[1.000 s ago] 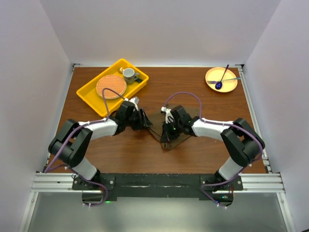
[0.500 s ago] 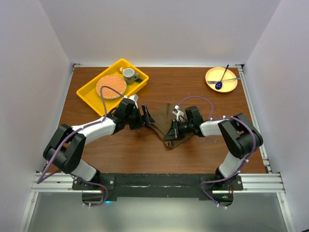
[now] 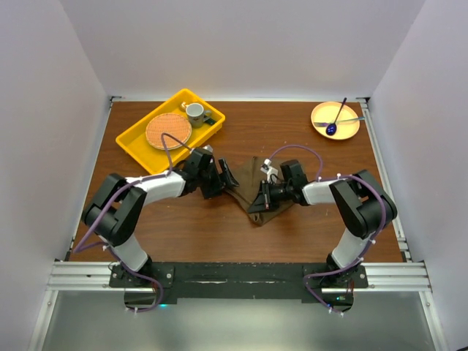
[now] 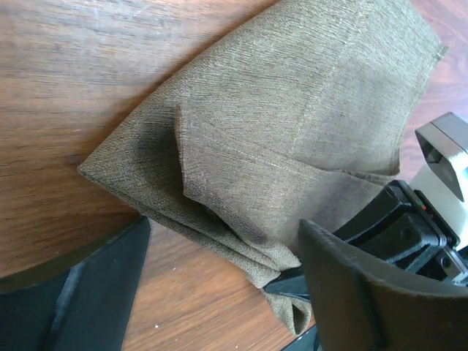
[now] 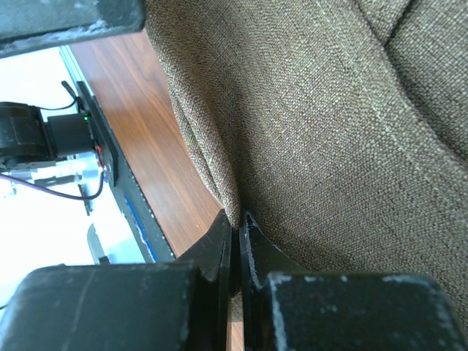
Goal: Fold the napkin, place the utensils inside, and roll it up
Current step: Roll the napkin with the utensil
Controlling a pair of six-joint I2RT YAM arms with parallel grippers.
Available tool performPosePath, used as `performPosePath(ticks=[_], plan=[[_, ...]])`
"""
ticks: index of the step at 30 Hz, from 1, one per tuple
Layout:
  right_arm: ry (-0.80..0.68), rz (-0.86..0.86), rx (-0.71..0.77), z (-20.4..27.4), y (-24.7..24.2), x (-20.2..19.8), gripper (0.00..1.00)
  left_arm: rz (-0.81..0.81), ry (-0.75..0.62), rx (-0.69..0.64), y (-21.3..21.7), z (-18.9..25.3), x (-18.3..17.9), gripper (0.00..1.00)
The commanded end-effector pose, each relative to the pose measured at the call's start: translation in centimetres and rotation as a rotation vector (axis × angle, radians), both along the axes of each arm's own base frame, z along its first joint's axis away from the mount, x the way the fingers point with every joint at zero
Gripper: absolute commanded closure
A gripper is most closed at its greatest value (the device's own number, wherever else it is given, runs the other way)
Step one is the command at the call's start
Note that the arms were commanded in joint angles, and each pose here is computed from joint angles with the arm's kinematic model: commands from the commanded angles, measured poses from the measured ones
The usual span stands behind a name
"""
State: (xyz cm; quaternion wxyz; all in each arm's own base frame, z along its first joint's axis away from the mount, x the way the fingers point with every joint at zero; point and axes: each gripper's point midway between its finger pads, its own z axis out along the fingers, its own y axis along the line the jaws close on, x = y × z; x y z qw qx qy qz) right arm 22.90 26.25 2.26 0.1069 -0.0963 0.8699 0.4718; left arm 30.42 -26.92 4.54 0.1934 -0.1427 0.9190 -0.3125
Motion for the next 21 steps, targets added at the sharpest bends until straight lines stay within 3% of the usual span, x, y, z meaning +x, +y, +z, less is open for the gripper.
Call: performPosePath(ticks=[1,2,6,8,11,12,16,18,20,21], plan=[[-0.051,-0.010,-0.137,-1.5,-1.8,0.7,1.00,0.041,-0.020,-0.004,-0.3,0.4,1.3,0.20],[-0.067,-0.019,-0.162,-1.5,-2.0,1.2,1.00,0.044,-0.013,0.004,-0.3,0.0,1.2,0.22],[-0.091,0.000,-0.204,-0.3,-2.5,1.2,1.00,0.027,-0.023,-0.022,-0.6,-0.2,1.0,0.53],[-0.125,0.016,-0.215,0.4,-2.5,1.5,1.00,0.028,-0.036,-0.029,-0.5,0.2,1.0,0.60],[-0.152,0.032,-0.252,1.1,-2.4,1.6,1.00,0.009,-0.033,-0.018,-0.4,0.2,0.6,0.78],[-0.147,0.048,-0.267,0.9,-2.3,1.1,1.00,0.006,-0.040,-0.007,-0.3,0.4,0.8,0.89],[-0.209,0.096,-0.366,1.0,-1.5,0.9,0.93,-0.014,-0.052,0.007,-0.3,0.3,0.9,0.96],[-0.233,0.123,-0.402,1.3,-0.7,0.2,0.85,-0.023,-0.018,0.027,0.1,-0.3,0.3,1.00],[-0.313,0.088,-0.470,2.5,-0.6,1.3,0.72,-0.033,-0.007,0.018,-0.1,-0.5,0.1,1.00],[-0.342,0.106,-0.497,2.8,-0.1,0.8,0.59,-0.036,0.000,0.007,-0.3,-0.4,0.0,1.00]])
